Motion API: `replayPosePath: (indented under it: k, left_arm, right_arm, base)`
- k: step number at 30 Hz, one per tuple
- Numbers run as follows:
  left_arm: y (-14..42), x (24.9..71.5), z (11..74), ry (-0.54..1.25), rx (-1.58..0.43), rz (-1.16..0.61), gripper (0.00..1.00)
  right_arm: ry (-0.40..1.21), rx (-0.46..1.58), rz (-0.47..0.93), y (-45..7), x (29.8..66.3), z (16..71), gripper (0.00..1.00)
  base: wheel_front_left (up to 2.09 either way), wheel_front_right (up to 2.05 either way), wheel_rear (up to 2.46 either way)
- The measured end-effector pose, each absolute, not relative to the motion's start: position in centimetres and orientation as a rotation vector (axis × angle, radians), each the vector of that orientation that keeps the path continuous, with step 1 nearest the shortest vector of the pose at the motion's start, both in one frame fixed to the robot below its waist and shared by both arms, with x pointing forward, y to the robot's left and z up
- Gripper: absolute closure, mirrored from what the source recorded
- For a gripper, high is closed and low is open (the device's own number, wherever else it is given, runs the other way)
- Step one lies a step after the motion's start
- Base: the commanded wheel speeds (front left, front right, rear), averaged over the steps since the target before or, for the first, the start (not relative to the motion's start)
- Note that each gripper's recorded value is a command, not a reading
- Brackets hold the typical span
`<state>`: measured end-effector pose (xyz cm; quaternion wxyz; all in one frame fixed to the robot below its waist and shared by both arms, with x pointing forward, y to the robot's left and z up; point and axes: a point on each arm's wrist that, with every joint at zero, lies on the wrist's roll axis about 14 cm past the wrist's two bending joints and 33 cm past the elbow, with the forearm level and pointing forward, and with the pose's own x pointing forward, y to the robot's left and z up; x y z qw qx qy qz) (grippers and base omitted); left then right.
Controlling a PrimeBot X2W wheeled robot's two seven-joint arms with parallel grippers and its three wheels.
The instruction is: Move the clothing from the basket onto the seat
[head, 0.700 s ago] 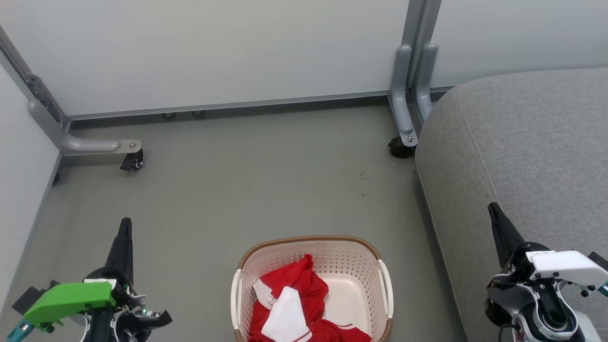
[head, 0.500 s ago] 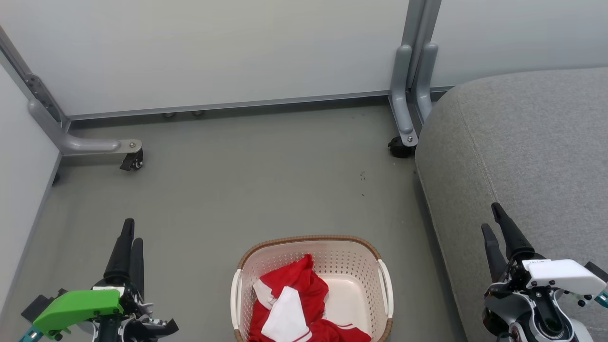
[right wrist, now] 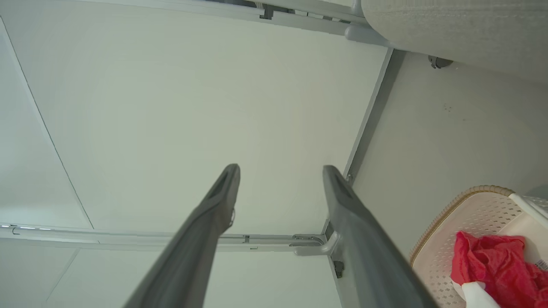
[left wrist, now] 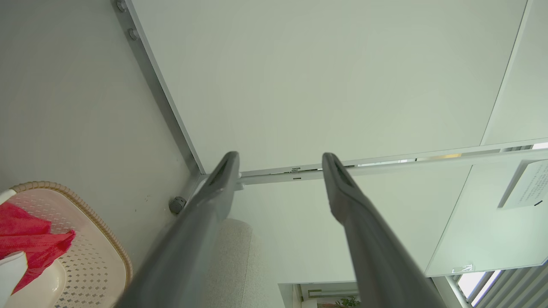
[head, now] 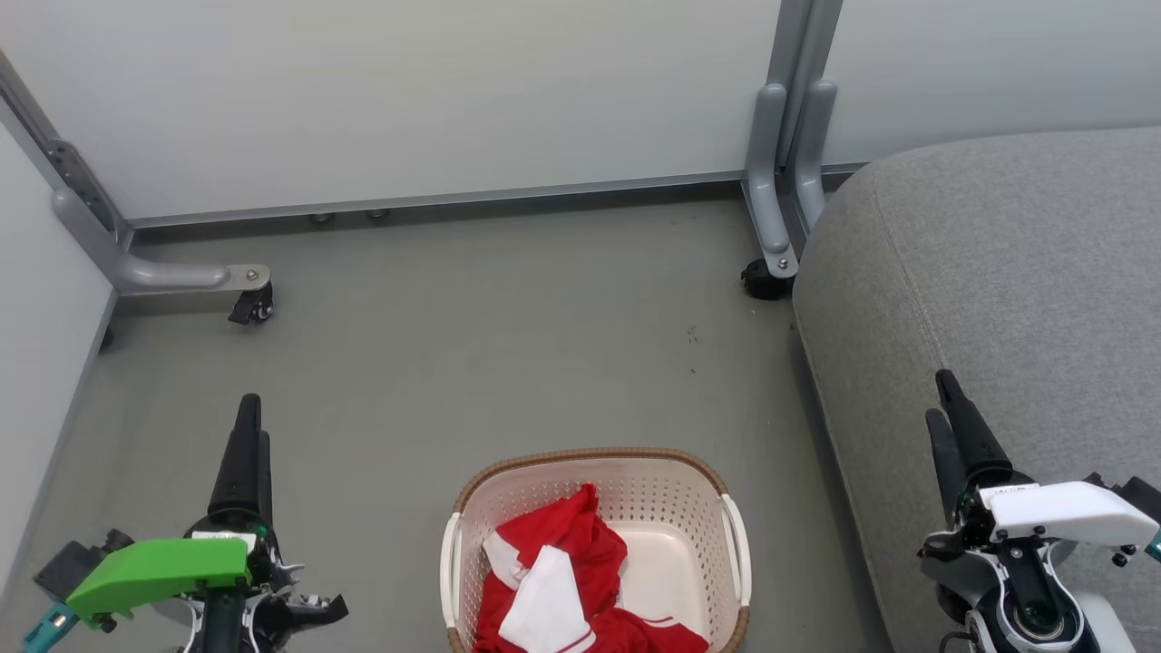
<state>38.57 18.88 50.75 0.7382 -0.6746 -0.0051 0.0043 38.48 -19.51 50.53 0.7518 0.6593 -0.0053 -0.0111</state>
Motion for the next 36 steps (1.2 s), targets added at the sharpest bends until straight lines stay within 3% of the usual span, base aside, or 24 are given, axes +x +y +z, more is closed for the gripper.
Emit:
replayPosePath:
  k: [36]
  left_arm:
    - [16.3,38.2,53.1,-0.067,-0.744,-0.096,0.0]
  right_arm:
    - [-0.073,0.669,0.096,-17.5,38.0,53.3,0.0]
  base:
    - [0.0,0.0,0.0]
